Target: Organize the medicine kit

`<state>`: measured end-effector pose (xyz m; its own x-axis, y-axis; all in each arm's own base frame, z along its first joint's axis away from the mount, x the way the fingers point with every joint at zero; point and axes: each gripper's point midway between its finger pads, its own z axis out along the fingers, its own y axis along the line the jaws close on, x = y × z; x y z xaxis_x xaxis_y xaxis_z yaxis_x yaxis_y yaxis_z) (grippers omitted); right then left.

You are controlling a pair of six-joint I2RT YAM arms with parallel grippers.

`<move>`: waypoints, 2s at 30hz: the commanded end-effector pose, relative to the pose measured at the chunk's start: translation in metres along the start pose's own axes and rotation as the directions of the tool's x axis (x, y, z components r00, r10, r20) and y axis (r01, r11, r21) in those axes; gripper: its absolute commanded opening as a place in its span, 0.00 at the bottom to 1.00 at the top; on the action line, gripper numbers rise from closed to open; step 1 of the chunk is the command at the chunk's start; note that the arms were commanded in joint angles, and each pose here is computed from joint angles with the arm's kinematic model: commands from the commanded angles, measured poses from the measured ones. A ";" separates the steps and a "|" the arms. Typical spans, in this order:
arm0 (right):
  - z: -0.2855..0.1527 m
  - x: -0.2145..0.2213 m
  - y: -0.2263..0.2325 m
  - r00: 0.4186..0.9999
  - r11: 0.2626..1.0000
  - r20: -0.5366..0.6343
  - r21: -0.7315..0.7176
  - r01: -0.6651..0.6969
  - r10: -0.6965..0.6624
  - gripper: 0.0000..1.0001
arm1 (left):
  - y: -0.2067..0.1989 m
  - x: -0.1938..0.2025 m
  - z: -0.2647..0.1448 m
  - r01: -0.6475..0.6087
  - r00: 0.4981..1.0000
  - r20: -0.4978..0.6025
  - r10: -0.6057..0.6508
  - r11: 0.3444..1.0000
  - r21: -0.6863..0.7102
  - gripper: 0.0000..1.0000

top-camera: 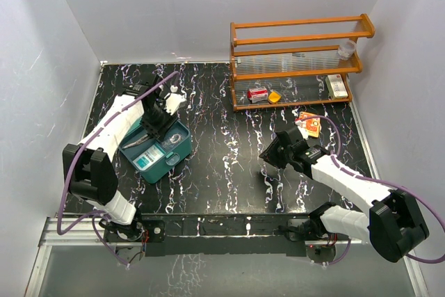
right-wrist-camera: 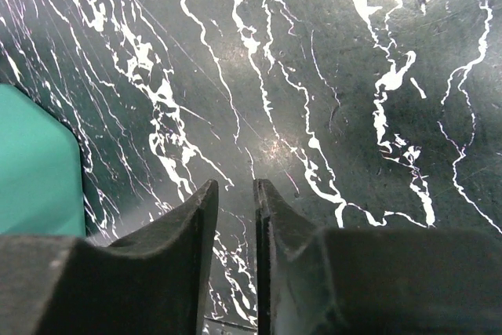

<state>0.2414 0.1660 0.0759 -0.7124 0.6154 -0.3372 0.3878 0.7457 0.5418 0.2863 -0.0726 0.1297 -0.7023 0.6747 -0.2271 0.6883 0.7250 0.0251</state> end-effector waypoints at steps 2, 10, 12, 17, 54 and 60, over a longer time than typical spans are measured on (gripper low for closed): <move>-0.009 -0.012 0.030 0.999 0.993 0.032 -0.105 0.047 -0.044 0.29 | 0.008 -0.018 -0.038 0.061 0.992 0.112 -0.053 0.995 -0.075 0.50; -0.011 -0.015 0.036 0.998 0.990 0.041 -0.128 0.059 -0.054 0.34 | 0.030 -0.023 -0.077 0.173 0.962 0.251 -0.109 0.952 -0.251 0.72; -0.011 -0.015 0.036 0.998 0.990 0.041 -0.130 0.062 -0.058 0.34 | 0.042 -0.024 -0.086 0.253 0.939 0.308 -0.155 0.916 -0.311 0.78; -0.006 -0.015 0.035 0.994 0.986 0.052 -0.131 0.106 -0.100 0.34 | 0.080 -0.020 -0.126 0.620 0.752 0.554 -0.357 0.668 -0.411 0.81; 0.020 -0.012 0.042 0.983 0.972 0.043 -0.147 0.182 -0.178 0.33 | 0.029 0.067 -0.029 0.956 0.254 0.429 -0.867 0.292 0.023 0.93; 0.019 -0.014 0.043 0.983 0.973 0.050 -0.144 0.181 -0.176 0.32 | 0.003 0.041 -0.027 0.906 0.272 0.372 -0.887 0.366 0.210 0.90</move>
<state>0.2583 0.1813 0.0599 -0.7794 0.4726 -0.4113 0.2264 0.8246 0.5184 0.2516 -0.0018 0.1365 -0.7042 -0.5127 -0.4912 -0.4655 0.8557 -0.2258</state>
